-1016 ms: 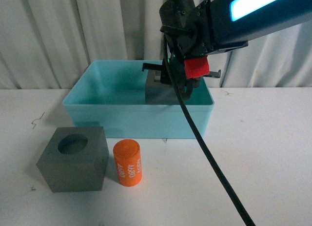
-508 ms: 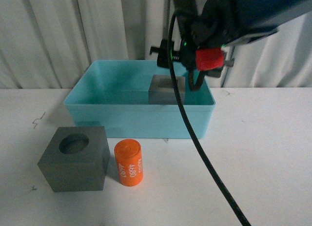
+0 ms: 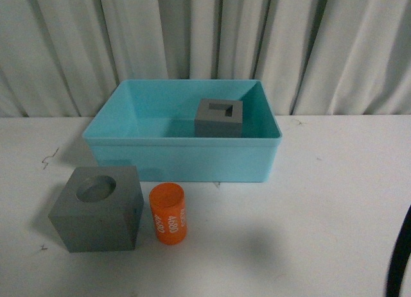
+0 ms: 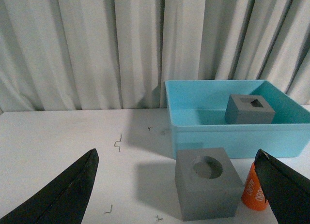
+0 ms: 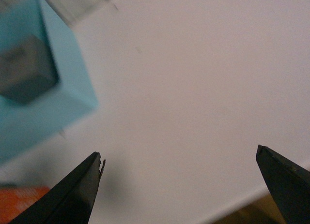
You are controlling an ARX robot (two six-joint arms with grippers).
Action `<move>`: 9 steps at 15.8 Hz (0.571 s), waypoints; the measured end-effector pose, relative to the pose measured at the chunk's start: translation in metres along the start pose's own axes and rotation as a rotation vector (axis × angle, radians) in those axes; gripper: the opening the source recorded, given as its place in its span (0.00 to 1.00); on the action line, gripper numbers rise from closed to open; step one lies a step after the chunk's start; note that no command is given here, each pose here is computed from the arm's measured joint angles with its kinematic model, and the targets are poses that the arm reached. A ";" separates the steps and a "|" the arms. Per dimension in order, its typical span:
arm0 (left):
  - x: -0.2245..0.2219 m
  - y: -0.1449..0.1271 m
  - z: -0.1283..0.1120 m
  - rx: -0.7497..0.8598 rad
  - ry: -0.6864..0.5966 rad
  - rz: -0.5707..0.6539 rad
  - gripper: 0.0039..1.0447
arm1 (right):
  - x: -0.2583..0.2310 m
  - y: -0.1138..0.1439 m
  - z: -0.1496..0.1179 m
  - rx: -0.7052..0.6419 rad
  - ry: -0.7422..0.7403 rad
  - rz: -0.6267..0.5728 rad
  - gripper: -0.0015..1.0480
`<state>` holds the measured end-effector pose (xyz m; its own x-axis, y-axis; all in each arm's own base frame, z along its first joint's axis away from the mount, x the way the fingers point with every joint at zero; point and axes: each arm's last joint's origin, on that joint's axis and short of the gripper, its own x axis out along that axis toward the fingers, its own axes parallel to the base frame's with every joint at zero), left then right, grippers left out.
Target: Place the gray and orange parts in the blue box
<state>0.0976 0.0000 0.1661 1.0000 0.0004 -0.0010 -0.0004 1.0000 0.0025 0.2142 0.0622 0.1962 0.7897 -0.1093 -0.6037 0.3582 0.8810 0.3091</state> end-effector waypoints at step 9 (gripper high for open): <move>0.000 0.000 0.000 0.000 0.000 0.000 0.94 | -0.034 -0.068 -0.022 -0.413 -0.606 0.258 0.02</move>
<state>0.0976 0.0000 0.1662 1.0000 0.0004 -0.0006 -0.0004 1.0000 0.0025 0.1517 0.0159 0.1796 1.0000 -0.0057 -0.0055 0.0058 0.9999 0.0147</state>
